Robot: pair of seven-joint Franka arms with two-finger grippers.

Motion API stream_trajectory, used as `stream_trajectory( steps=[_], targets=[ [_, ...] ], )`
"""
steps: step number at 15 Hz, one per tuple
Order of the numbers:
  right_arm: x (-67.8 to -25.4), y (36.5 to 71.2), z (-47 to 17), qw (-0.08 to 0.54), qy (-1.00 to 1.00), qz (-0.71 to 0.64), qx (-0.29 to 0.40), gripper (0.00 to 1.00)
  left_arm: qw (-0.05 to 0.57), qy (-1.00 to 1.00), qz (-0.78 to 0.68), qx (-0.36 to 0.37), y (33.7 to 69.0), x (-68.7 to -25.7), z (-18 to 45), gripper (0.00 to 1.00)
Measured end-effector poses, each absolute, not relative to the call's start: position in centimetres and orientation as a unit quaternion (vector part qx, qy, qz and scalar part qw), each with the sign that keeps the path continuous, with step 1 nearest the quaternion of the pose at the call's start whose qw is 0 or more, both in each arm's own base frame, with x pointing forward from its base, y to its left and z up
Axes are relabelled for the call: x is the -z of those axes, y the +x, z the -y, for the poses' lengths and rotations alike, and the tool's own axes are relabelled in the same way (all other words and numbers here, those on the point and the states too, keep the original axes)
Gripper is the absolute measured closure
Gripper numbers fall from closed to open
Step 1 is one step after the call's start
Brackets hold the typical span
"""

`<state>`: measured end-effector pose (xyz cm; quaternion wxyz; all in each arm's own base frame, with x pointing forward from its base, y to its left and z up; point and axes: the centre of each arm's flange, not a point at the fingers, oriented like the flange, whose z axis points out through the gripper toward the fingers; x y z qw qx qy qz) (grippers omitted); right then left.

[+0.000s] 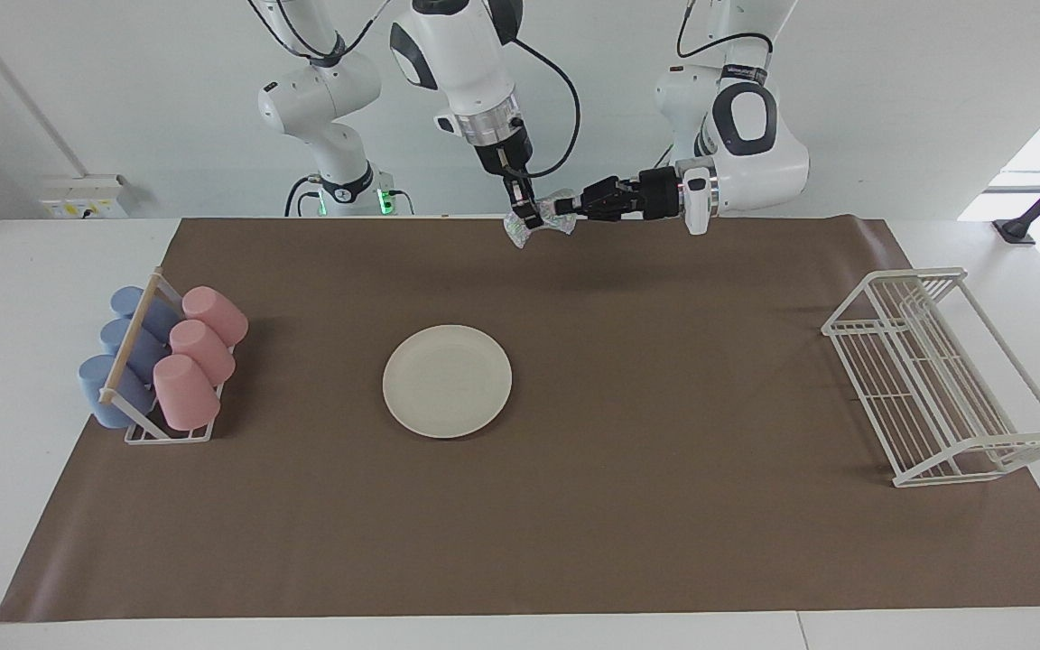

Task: Wipe plate with sponge

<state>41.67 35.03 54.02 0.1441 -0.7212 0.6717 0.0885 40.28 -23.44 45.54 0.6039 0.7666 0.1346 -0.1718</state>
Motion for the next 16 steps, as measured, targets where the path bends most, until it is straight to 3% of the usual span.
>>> stream_trajectory(
  steps=[4,7,12,16],
  targets=[
    [-54.0,42.0,-34.6,0.147,-0.733,-0.659,-0.084,0.89,0.599,0.771,-0.133,0.171,40.2,-45.6,23.3,0.35],
    [-52.6,45.1,-31.2,0.15,-0.759,-0.63,-0.067,0.89,0.553,0.806,-0.136,0.161,40.5,-44.9,22.3,0.03],
    [-42.5,51.5,-26.3,0.149,-0.802,-0.577,-0.028,0.89,0.443,0.88,-0.113,0.131,41.8,-44.2,18.2,0.0],
    [-33.3,52.2,-26.6,0.147,-0.808,-0.571,-0.007,0.89,0.371,0.916,-0.099,0.113,42.7,-44.8,16.2,0.0]
  ],
)
